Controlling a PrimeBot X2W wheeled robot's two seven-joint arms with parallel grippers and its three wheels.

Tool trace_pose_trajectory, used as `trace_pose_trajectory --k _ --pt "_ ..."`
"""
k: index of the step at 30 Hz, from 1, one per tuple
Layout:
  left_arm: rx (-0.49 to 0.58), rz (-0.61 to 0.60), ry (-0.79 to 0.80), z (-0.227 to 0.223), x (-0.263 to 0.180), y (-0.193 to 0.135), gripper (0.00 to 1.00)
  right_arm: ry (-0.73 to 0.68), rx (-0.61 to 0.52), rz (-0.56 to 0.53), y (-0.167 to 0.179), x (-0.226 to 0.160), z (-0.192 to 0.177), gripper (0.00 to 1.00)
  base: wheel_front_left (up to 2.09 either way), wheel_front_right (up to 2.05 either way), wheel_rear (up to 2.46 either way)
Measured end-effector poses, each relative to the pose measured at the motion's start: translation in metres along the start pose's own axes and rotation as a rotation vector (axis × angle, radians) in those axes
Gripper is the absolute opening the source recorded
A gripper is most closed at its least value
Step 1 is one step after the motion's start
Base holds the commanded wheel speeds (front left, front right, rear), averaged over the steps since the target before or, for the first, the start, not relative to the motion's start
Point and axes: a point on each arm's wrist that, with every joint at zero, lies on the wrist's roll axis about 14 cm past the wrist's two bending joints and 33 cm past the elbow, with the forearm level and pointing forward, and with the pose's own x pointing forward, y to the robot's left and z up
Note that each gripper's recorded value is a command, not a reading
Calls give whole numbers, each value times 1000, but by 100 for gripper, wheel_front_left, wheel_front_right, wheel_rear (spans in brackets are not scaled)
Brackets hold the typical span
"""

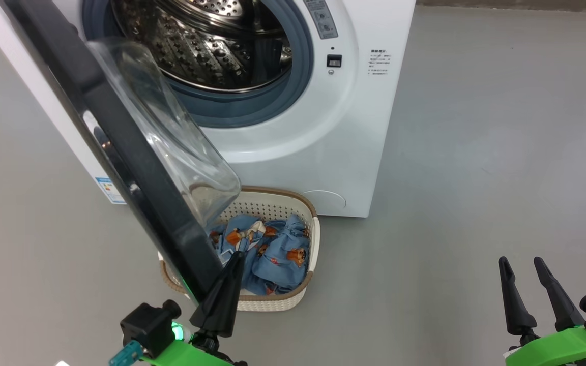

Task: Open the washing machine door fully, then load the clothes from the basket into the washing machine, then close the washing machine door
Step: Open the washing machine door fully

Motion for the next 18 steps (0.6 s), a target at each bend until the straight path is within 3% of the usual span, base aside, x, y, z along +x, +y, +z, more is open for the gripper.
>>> trace_pose_trajectory --k 18 --pt "19 123 -40 13 -27 33 0 13 -11 104 32 20 -3 100 0 0 0"
